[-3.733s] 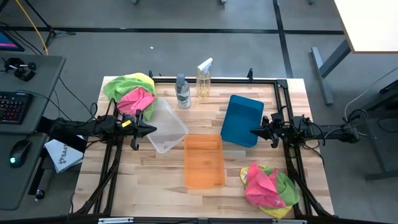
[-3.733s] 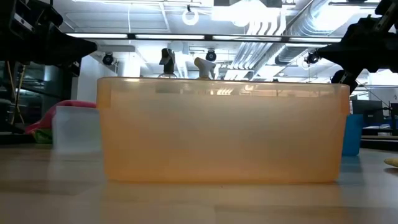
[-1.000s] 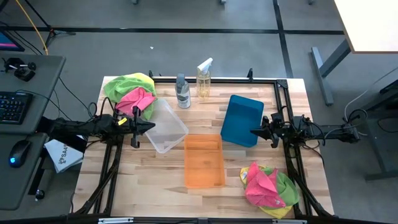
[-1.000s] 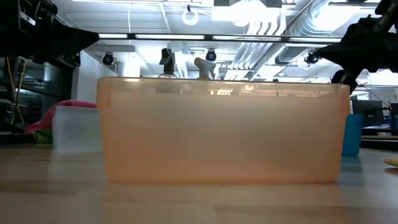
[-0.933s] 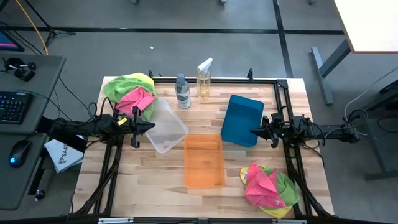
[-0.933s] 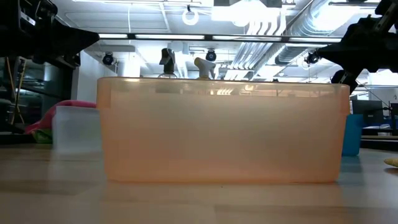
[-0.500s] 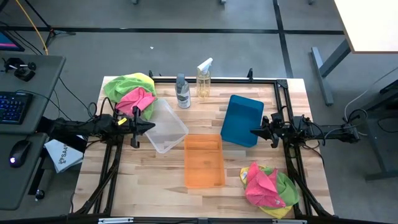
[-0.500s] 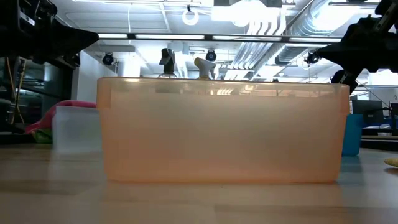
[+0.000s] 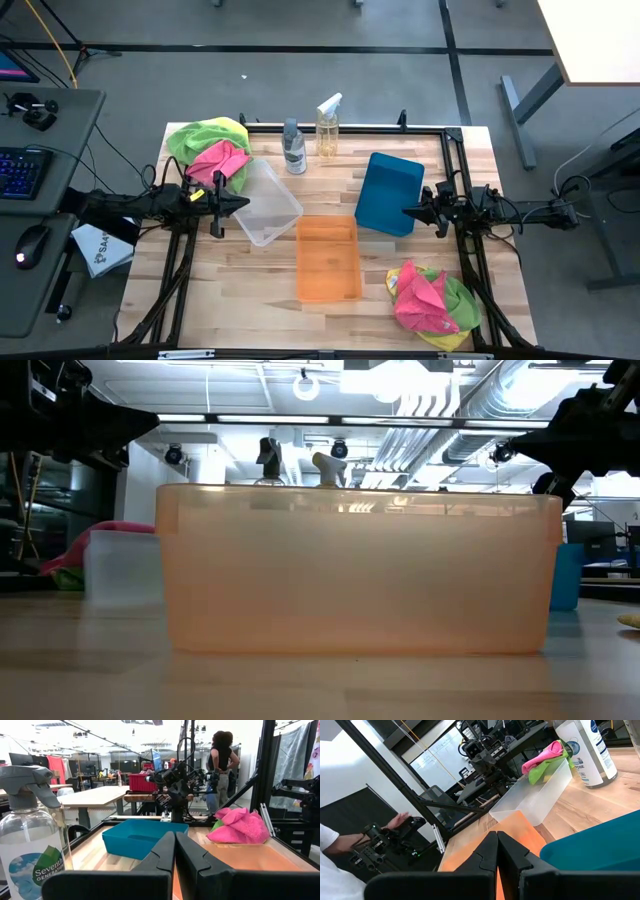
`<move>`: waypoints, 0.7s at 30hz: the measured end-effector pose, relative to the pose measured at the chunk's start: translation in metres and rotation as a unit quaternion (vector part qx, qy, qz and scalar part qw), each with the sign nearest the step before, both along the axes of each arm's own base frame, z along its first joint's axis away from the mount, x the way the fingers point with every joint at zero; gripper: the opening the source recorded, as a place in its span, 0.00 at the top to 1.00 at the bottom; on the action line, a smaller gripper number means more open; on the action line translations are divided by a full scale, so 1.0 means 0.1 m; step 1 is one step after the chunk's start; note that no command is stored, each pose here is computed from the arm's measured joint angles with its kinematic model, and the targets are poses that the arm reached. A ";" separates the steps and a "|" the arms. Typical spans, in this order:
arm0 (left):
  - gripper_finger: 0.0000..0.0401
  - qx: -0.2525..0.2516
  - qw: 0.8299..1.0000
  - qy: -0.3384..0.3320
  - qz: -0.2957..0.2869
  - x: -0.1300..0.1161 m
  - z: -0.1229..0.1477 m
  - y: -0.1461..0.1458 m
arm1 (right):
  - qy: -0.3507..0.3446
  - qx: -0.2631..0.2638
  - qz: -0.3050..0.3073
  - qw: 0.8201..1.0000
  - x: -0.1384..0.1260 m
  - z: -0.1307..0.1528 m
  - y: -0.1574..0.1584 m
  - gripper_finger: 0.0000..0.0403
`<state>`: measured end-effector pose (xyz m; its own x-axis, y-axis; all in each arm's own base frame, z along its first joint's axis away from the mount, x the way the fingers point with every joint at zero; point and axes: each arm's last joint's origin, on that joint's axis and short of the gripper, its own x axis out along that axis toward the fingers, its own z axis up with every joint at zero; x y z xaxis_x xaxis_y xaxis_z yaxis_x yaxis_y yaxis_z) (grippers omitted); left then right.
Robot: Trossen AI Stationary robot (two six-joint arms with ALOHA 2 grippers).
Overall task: Sort microfiber towel by color & place in baskets
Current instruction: Put the pink microfiber towel into the blue bin
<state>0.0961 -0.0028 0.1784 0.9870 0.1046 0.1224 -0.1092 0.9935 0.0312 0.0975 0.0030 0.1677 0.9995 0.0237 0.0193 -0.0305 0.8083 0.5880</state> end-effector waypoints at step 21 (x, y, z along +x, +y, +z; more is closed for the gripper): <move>1.00 0.000 1.000 0.000 0.000 0.00 0.00 0.00 | -0.028 -0.082 -0.059 0.994 0.00 0.06 -0.03 1.00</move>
